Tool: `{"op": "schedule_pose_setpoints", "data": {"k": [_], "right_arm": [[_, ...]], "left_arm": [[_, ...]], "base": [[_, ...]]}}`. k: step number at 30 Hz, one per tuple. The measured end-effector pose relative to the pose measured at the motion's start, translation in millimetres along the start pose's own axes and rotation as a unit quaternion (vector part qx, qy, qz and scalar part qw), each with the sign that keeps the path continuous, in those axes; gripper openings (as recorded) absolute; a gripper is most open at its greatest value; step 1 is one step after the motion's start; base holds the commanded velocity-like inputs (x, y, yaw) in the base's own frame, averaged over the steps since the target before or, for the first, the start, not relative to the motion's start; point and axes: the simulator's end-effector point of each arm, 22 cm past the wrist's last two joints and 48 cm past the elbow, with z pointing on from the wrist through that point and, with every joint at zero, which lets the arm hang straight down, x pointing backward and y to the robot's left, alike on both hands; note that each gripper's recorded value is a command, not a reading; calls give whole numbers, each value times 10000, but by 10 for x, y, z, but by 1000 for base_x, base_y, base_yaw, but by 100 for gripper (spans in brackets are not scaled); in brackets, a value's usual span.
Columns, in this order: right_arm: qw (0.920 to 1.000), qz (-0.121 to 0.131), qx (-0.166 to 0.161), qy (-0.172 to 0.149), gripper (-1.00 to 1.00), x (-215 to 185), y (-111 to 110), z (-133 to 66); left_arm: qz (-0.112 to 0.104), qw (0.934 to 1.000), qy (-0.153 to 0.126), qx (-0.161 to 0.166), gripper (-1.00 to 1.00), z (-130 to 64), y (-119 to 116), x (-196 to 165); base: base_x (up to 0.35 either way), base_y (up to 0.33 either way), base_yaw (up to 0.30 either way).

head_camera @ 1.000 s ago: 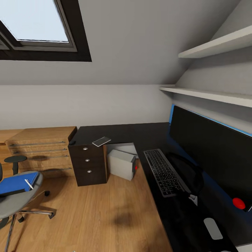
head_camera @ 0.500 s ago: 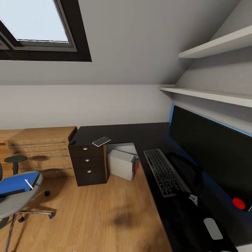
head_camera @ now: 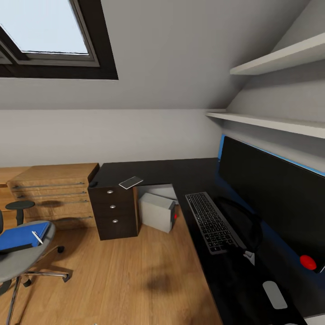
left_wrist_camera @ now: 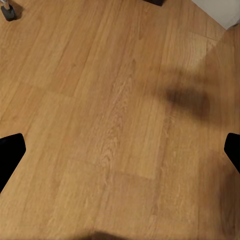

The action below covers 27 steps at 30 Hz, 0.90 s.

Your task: In the bedroom, organize the workspace by keeping the computer under the desk, ensuring the monitor is on the desk, placing the keyboard on the desk next to the monitor, placing the mouse on the desk next to the keyboard, moving the folder from the swivel chair onto the desk next to the mouse, stacking the notebook on top of the folder with the pen on top of the notebook, and positioning the swivel chair next to the desk.

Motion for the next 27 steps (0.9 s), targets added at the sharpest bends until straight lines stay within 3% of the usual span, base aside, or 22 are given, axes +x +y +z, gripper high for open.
{"op": "schedule_pose_setpoints", "data": {"k": [16,27], "right_arm": [[10000,-24,-2,-51,-100,-23,0,-1],[10000,-19,7,-52,-100,-17,-6,1]], "left_arm": [[0,10000,-4,0,100,0,0,-1],[-1,10000,-10,1,100,0,-1,-5]], "base": [[0,-1,0],[0,-115,0]]}}
